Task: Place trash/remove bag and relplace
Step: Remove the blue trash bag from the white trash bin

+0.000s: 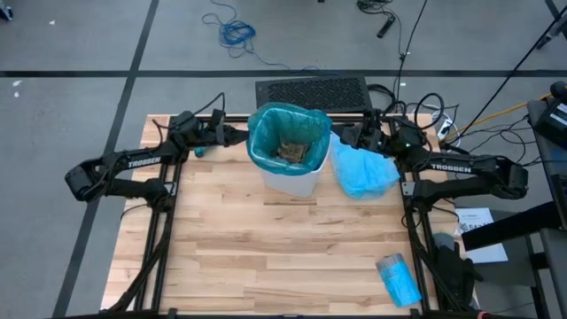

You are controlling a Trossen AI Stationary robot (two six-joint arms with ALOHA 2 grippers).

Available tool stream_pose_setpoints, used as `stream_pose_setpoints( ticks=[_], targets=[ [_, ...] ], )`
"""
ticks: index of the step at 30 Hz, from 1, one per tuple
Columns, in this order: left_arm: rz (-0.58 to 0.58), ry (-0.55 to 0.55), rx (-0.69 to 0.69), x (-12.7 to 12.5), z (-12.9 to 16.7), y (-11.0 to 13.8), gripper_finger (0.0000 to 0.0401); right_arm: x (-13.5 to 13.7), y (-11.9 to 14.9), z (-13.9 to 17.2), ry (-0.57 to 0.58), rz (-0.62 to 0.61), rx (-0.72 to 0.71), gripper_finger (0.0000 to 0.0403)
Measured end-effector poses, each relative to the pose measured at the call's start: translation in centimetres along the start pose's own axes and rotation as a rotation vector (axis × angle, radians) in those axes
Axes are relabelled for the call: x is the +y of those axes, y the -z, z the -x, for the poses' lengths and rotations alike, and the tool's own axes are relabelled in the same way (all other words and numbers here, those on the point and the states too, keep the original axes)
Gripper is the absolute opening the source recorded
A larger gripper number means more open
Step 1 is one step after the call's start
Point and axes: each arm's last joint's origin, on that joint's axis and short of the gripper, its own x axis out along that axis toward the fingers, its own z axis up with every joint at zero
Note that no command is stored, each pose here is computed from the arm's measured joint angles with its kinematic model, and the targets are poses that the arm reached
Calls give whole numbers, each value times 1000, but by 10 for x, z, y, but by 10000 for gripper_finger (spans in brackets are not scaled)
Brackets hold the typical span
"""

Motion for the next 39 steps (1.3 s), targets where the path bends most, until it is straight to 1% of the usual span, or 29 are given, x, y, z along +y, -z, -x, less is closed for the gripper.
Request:
stream_pose_setpoints(
  ticks=[3,6,7,8,13,19,24,28,33,37,39],
  targets=[
    [13,10,-2,-1,0,0,120,-2,1,0,16,-5,8,8],
    [-6,74,2,-7,0,-2,36,-2,1,0,22,0,11,1],
    [-16,102,-3,-10,1,-3,19,-2,1,0,22,1,11,2],
    [-17,127,-8,-13,1,-4,12,-2,1,0,22,1,11,1],
    [-38,268,-45,-34,2,-13,3,-2,1,0,19,4,10,0],
    [-86,352,-58,-63,-3,-31,1,4,-3,-4,-4,19,0,0],
    [-139,369,-57,-88,-10,-49,1,21,-15,-15,-22,76,13,0],
    [-185,357,-27,-104,-17,-59,1,30,-22,-28,6,112,58,0],
    [-198,366,13,-111,-34,-62,0,33,-29,-49,9,149,105,0],
    [-182,381,55,-112,-53,-60,0,30,-31,-67,-5,156,139,0],
    [-195,400,72,-116,-62,-61,0,30,-33,-75,-17,160,153,0]
  ],
)
